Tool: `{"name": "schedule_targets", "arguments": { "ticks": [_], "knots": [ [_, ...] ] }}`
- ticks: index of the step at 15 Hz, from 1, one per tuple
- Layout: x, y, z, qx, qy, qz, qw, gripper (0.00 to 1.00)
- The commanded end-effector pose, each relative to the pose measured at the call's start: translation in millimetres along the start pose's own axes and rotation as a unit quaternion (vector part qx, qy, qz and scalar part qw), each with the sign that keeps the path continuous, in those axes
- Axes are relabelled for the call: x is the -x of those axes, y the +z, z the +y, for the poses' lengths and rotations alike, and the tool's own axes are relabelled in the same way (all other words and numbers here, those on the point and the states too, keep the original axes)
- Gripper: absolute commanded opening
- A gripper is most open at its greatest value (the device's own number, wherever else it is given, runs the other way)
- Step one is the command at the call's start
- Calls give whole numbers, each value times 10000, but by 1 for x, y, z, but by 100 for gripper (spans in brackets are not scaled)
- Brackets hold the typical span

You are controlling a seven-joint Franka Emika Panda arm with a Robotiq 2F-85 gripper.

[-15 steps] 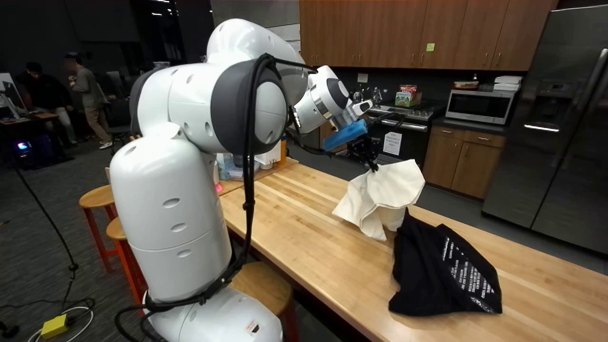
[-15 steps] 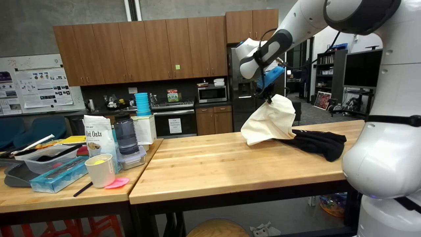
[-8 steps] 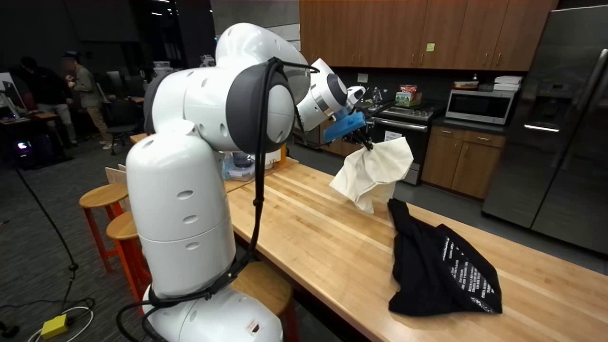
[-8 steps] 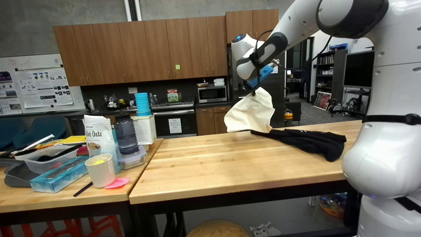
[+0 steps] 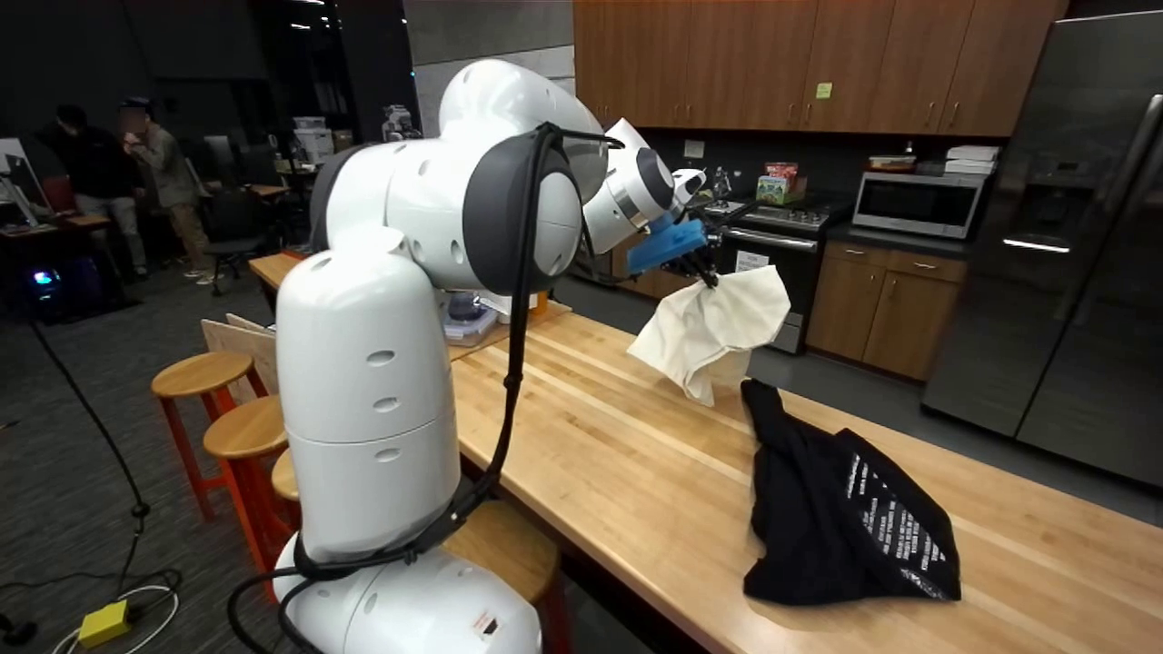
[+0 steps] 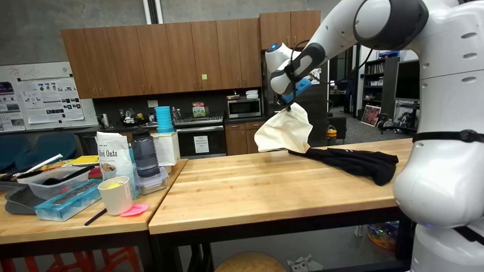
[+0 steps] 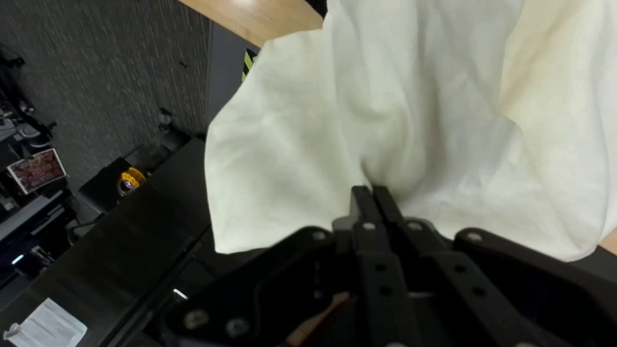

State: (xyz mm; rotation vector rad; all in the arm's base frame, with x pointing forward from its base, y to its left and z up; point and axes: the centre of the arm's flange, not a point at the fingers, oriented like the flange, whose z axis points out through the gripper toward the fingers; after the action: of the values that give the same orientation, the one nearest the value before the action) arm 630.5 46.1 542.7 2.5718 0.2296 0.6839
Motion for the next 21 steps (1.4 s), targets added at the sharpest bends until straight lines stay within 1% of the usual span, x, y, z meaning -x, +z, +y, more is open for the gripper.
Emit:
{"name": "schedule_targets", "arguments": {
  "ticks": [1,5,7,9,11,13,15,21],
  "knots": [
    [49,0,27,40,530,-276,9982,0],
    [104,5,43,69,1194,-642,9907,0],
    [128,6,46,82,1496,-750,9859,0],
    [138,6,49,93,1652,-818,9828,0],
    [137,4,49,117,1689,-841,9820,0],
    [126,0,50,144,1607,-792,9837,0],
    [105,-3,47,139,1446,-640,9873,0],
    [28,-18,31,46,781,-260,9966,0]
  ]
}}
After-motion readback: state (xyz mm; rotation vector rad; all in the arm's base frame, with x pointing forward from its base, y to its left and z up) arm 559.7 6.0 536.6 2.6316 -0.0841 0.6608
